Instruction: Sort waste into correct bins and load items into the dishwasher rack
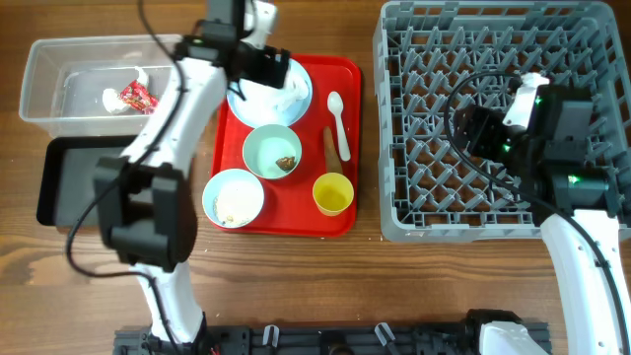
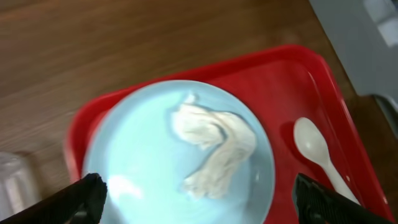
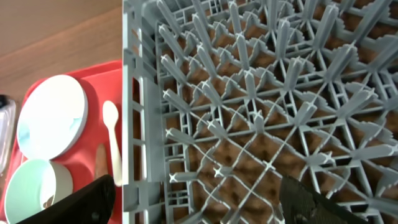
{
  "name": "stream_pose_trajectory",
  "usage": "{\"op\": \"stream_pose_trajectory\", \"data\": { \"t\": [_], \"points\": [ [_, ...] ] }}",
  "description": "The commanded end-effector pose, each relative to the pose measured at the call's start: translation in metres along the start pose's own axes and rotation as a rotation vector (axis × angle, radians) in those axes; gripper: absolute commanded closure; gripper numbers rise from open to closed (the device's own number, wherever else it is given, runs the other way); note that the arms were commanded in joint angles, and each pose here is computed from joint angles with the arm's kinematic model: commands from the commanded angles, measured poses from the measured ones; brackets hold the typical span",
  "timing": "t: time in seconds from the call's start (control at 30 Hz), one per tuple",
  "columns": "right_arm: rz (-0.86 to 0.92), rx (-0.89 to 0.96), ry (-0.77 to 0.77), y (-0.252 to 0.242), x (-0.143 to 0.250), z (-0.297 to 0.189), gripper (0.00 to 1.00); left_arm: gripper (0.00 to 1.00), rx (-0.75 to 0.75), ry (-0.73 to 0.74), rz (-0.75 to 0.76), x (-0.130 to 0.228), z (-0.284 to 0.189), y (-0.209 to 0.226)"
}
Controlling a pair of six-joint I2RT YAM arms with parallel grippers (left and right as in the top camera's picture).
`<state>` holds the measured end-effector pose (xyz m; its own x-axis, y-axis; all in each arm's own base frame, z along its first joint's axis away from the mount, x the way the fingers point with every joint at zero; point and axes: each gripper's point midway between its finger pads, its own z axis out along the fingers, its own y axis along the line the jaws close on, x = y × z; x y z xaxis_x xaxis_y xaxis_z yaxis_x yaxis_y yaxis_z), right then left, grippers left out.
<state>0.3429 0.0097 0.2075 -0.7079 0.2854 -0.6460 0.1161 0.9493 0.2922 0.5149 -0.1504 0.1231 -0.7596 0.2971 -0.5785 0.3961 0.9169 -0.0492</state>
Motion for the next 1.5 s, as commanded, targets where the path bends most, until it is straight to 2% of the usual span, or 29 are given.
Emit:
{"op": "stream_pose_trajectory", "data": {
  "t": [0.0, 0.17, 0.37, 0.53, 0.73, 0.87, 0.97, 1.23, 1.33, 1.47],
  "points": [
    [0.018, -0.009, 0.009, 0.002, -0.001, -0.002, 0.14, 0.04, 0.034, 0.096, 0.055, 0.031, 0.049, -0.021],
    [0.036, 0.002, 0.046, 0.000, 0.008, -0.002, 0.14, 0.04, 0.058, 0.158, 0.126, 0.053, 0.079, -0.038],
    [0.102, 0.017, 0.081, -0.003, 0.017, -0.003, 0.14, 0.07, 0.065, 0.213, 0.126, 0.075, 0.101, -0.037],
    [0.110, 0.019, 0.087, -0.003, 0.019, -0.003, 0.14, 0.21, 0.070, 0.247, 0.120, 0.089, 0.113, -0.037],
    [0.110, 0.019, 0.087, -0.003, 0.019, -0.003, 0.14, 0.21, 0.111, 0.232, 0.111, 0.085, 0.110, -0.044],
    [0.110, 0.019, 0.086, -0.003, 0.019, -0.003, 0.14, 0.21, 0.201, 0.178, -0.020, 0.062, 0.090, -0.063],
    [0.110, 0.019, 0.086, -0.003, 0.019, -0.003, 0.14, 0.21, 0.191, 0.142, -0.130, 0.048, 0.082, -0.062],
    [0.110, 0.019, 0.086, -0.003, 0.019, -0.003, 0.14, 0.23, 0.154, 0.050, -0.448, 0.022, 0.081, -0.029],
    [0.110, 0.019, 0.086, -0.003, 0.019, -0.003, 0.14, 0.33, 0.132, 0.024, -0.480, 0.017, 0.081, -0.014],
    [0.110, 0.019, 0.087, -0.003, 0.019, -0.003, 0.14, 0.37, 0.045, 0.017, -0.476, 0.021, 0.084, 0.003]
  ]
}}
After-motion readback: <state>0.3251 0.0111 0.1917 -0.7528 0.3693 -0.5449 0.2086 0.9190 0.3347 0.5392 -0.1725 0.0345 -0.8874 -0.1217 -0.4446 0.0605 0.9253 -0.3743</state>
